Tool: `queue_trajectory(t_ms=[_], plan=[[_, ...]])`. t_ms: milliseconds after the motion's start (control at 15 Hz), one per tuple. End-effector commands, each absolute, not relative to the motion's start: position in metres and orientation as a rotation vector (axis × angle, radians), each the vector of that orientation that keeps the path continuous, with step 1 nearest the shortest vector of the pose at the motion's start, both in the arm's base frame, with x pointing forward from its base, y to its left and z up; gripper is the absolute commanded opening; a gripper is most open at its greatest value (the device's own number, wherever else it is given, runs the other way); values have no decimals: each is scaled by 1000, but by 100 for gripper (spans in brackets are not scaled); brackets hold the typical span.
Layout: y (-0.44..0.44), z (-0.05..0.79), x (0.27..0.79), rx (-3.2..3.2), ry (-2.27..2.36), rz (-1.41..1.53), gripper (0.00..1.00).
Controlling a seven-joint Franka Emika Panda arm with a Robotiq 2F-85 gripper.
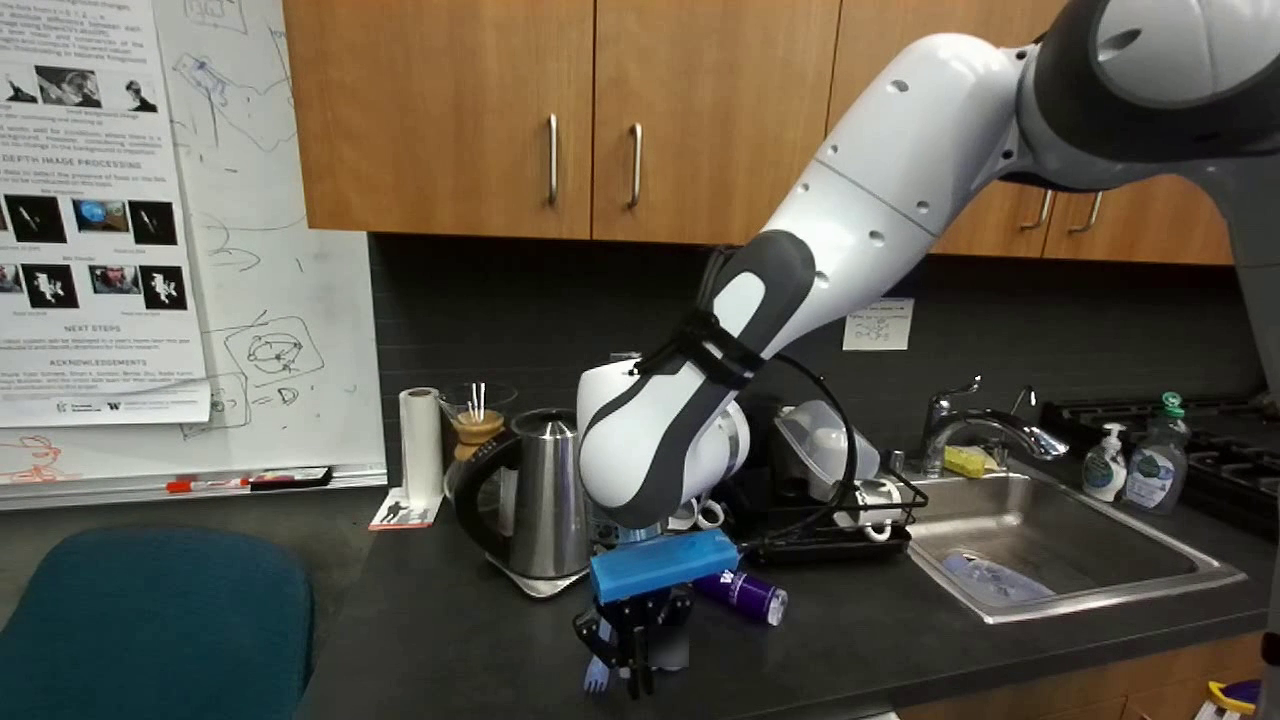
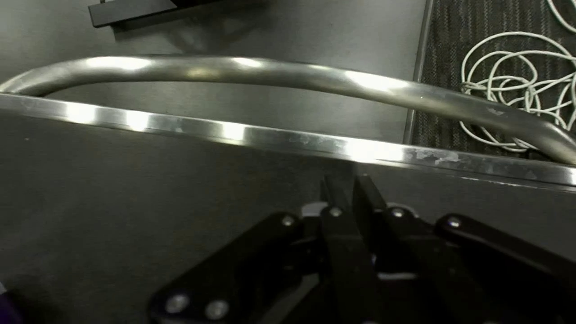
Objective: Pick up the knife
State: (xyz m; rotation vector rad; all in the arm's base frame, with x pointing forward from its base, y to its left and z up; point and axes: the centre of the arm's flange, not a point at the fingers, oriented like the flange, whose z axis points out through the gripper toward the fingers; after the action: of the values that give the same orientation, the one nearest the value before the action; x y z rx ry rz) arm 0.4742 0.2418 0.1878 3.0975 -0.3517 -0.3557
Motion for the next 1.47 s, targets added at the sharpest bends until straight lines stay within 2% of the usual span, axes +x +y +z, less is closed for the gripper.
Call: queue_trajectory(t_ms=[0,733,1400], plan=[[237,174,490,3011,-367,-368,0],[221,165,527,2915,-346,-362,0],[232,161,534,2892,-319,-362,0]])
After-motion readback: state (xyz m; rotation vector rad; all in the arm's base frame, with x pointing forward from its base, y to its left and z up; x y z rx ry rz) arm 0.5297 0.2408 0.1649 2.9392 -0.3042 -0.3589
